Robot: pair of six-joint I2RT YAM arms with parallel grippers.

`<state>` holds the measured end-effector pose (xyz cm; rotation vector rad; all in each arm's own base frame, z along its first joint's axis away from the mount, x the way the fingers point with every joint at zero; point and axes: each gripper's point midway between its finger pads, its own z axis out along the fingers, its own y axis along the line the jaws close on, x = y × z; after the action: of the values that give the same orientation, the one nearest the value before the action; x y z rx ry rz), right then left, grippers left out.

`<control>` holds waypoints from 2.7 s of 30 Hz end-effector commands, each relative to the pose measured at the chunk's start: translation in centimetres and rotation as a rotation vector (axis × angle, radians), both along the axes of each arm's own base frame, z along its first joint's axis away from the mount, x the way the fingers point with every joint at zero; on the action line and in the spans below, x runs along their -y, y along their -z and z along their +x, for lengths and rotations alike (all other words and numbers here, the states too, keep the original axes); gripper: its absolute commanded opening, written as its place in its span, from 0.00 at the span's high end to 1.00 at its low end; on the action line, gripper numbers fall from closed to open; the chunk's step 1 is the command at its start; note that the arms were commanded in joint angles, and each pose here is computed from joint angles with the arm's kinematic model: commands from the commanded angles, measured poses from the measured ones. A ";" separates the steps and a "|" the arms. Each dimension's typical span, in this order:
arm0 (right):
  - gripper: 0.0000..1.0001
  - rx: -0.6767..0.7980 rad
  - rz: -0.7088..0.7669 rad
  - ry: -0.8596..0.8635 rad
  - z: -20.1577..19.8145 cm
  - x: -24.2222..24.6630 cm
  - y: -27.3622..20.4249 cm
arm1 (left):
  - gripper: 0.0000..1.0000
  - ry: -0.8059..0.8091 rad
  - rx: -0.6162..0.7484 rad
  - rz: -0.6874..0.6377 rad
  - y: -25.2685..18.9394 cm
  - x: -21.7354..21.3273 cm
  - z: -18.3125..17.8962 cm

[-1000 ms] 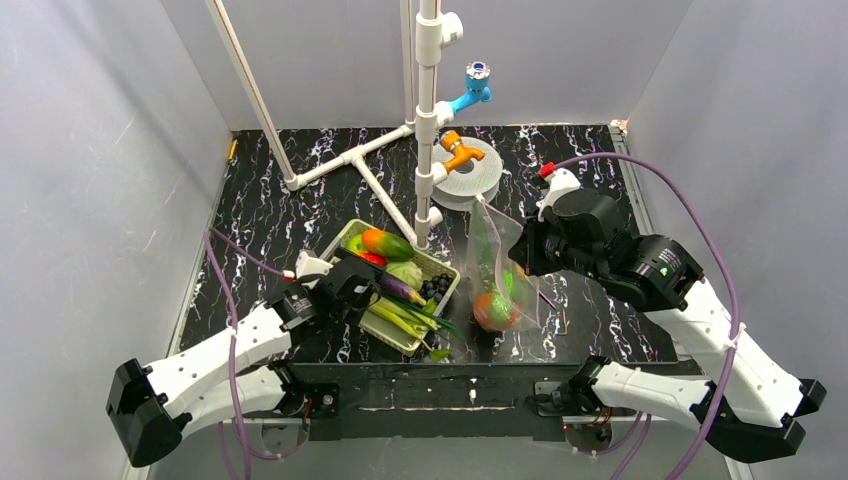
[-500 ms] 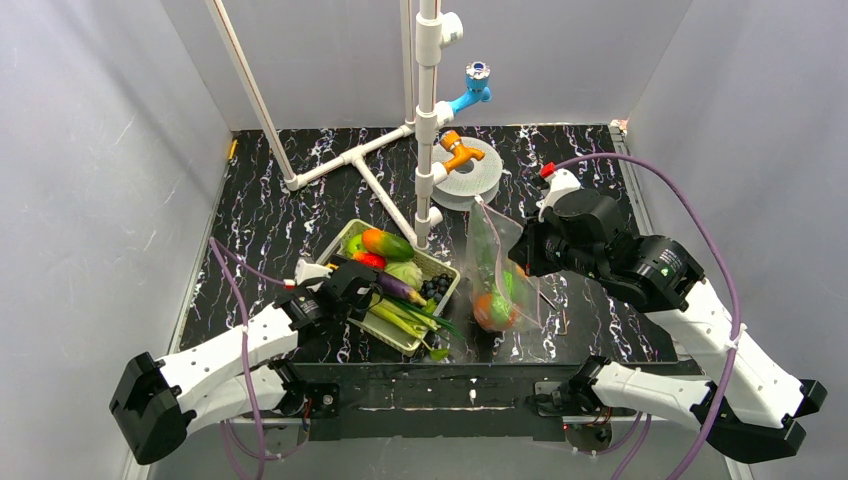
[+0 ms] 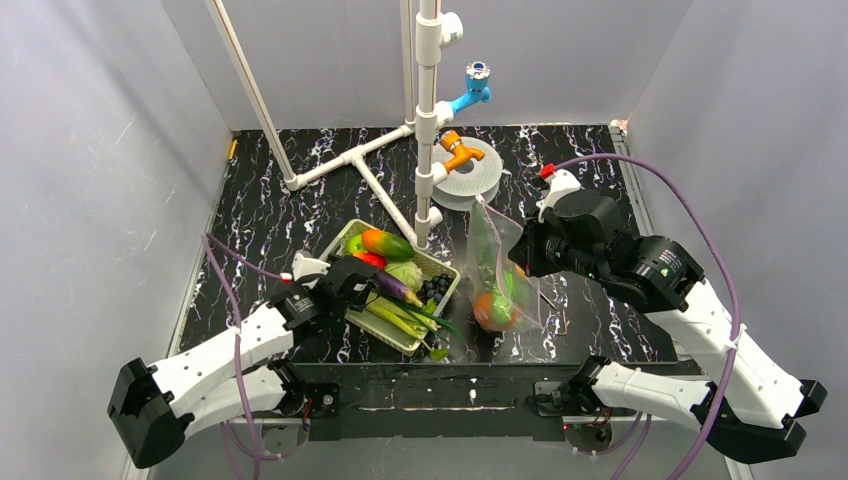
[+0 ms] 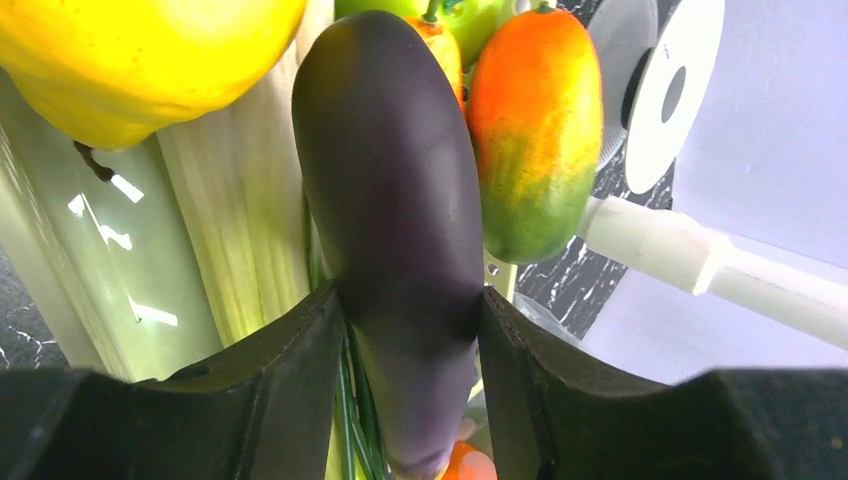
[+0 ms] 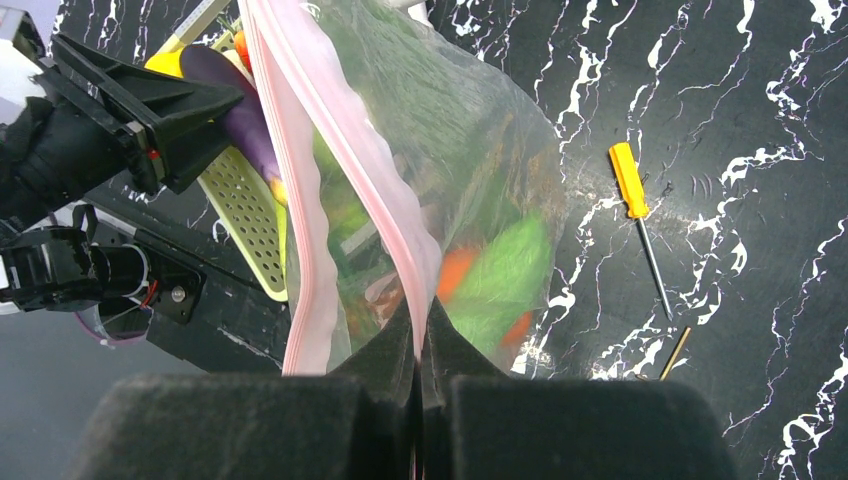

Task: Place the food in the zip-top bag and seal the zipper
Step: Pick up the fake vegetable from the bin, then place the fake vegetable in the zipper food storage bag.

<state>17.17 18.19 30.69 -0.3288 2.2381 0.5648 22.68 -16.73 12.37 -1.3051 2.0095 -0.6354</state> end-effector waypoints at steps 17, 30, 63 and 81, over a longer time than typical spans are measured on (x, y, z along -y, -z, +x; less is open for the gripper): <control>0.99 0.019 0.056 -0.024 0.2 -1.2 -1.0 | 0.80 0.783 0.606 -0.182 -20.6 7.8 -5.2; 0.99 0.017 0.080 -0.029 0.5 -2.0 -2.2 | 0.91 1.433 0.852 -0.570 -31.0 19.1 -14.6; 0.99 0.123 0.146 -0.221 -1.6 -4.0 -3.6 | 1.00 0.627 0.244 -0.551 -18.3 18.7 -5.0; 0.99 0.104 0.175 -0.202 -2.6 -3.3 -3.6 | 0.95 0.517 0.192 -0.411 -15.3 18.8 -2.5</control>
<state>15.17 21.36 31.99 -0.5093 2.1347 0.7472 18.05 -36.63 28.53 -0.7933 2.1933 -1.5269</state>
